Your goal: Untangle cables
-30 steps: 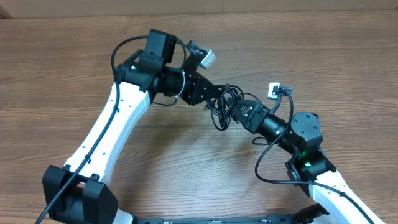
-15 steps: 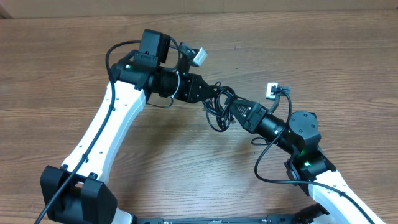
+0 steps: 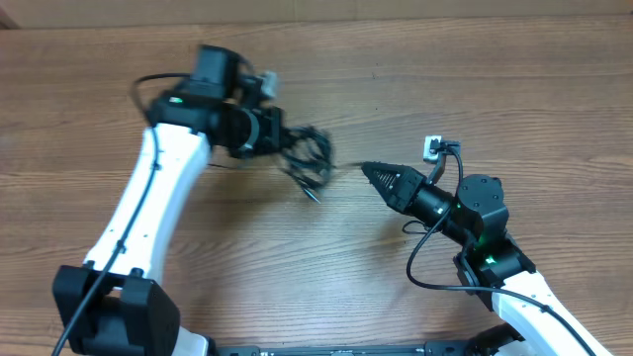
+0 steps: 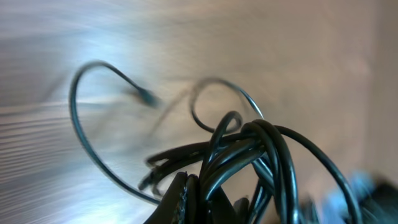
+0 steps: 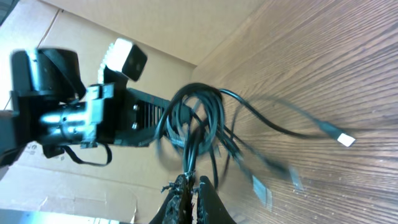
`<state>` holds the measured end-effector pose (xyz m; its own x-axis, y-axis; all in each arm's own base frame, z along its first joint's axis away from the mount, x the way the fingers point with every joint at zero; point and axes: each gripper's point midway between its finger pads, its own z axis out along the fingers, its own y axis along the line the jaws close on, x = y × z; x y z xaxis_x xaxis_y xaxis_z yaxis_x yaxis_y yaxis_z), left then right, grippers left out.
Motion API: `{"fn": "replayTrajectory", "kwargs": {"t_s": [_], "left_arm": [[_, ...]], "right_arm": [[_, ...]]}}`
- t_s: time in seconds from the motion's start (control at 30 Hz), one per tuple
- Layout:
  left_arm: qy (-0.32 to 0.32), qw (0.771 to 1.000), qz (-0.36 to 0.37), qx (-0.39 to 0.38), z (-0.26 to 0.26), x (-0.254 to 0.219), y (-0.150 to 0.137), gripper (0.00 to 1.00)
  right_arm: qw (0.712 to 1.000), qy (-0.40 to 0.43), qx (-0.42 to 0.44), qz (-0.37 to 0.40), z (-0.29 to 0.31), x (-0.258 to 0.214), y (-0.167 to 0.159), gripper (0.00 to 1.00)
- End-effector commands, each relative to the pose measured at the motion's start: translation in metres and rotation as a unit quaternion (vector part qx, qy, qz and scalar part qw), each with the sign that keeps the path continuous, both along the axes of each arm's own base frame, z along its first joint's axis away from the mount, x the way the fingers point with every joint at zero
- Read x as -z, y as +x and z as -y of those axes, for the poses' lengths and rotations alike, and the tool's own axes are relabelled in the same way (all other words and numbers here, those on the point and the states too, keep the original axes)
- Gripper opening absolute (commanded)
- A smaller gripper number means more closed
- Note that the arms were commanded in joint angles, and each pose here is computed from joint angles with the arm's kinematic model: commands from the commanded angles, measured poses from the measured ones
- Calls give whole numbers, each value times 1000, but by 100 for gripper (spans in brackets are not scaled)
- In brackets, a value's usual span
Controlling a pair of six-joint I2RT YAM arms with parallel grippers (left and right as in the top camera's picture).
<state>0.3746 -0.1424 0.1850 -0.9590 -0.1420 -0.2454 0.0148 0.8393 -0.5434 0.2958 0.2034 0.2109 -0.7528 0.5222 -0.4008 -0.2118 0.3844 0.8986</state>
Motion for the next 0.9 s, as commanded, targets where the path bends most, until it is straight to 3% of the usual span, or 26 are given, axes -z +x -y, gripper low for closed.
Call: {"fn": "replayTrajectory", "kwargs": {"t_s": [0.0,0.23,0.4,0.5,0.63,0.87], "left_arm": [[24,998,9,-56,-15,-10,10,4],[3,1000,23,-3,-3,-15,5,4],[-5,1000,23,0,-1,-16,5,4],[-13,1000,21,2,2,-17,4,4],[-31,999,18,17,12,-20,-1,5],[-32,998,33,40,27,-23,-2,5]], "right_arm": [[1000,-2,9,19,3,-9,3,4],[1000,-2,14,21,4,-9,4,8],[1000,-2,14,20,4,-9,4,24],[1000,-2,14,20,4,-9,4,46],[1000,-2,13,20,4,-9,4,60],[1000,-2,8,18,3,-8,2,64]]}}
